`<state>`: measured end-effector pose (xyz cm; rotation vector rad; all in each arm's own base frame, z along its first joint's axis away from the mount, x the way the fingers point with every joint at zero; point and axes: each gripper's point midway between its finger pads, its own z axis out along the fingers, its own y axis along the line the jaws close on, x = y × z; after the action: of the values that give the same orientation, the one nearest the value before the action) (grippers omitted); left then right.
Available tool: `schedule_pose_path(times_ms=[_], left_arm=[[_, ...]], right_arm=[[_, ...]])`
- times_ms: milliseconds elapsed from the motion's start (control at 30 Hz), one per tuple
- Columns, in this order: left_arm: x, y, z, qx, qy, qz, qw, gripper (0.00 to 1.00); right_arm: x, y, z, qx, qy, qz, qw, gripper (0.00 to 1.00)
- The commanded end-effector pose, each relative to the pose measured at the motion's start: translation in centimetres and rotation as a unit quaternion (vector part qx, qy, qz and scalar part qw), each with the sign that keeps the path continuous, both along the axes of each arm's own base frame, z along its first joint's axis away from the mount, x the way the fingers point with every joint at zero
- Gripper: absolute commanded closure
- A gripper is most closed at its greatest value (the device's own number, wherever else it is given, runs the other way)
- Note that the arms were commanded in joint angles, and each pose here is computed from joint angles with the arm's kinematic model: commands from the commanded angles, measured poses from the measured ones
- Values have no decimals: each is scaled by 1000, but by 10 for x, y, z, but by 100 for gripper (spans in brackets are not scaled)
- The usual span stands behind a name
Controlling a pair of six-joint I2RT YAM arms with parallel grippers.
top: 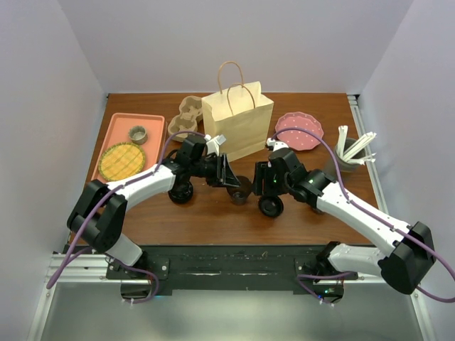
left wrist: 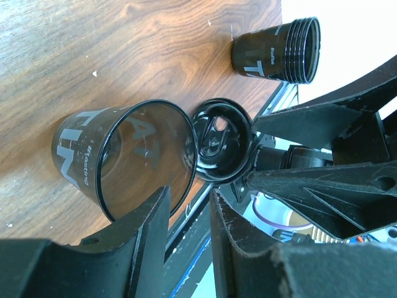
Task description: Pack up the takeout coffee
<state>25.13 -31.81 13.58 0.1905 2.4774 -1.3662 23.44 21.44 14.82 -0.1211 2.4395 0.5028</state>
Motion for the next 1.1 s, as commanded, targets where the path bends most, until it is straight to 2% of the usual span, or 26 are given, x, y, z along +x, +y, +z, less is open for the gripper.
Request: schedule_pose_path(times_ms=[0, 100, 200, 300, 367, 567, 700, 767, 800, 833, 900, 1067], left_arm=[[5, -6, 15, -10, -23, -9, 1000, 64], [5, -6, 20, -13, -33, -14, 999, 64], [8, -4, 29, -10, -57, -12, 998, 63], [14, 1, 41, 9, -87, -9, 996, 62], [19, 6, 53, 19, -114, 3, 993, 60], [22, 42, 73, 78, -185, 56, 978, 56], [17, 65, 75, 111, -208, 83, 968, 35], [18, 80, 77, 129, -216, 111, 961, 29], [15, 86, 74, 140, -208, 119, 961, 15], [16, 93, 77, 148, -213, 134, 956, 12], [13, 101, 75, 162, -211, 137, 954, 7], [7, 108, 80, 170, -218, 134, 952, 2]], right_arm=[[8, 2, 7, 5, -18, -6, 1000, 43], [9, -19, 0, -31, -18, -51, 998, 48], [6, -37, -6, -60, -7, -88, 994, 48], [-9, -67, -22, -114, 29, -147, 982, 48], [-25, -76, -38, -128, 64, -155, 977, 48], [-40, -72, -63, -91, 91, -167, 977, 50], [-36, -65, -76, -79, 101, -177, 976, 51], [-32, -57, -79, -71, 105, -176, 976, 51], [-32, -54, -81, -70, 105, -172, 977, 51], [-30, -51, -87, -74, 108, -172, 976, 51], [-31, -48, -92, -78, 111, -168, 976, 51], [-30, -39, -108, -86, 118, -165, 975, 52]])
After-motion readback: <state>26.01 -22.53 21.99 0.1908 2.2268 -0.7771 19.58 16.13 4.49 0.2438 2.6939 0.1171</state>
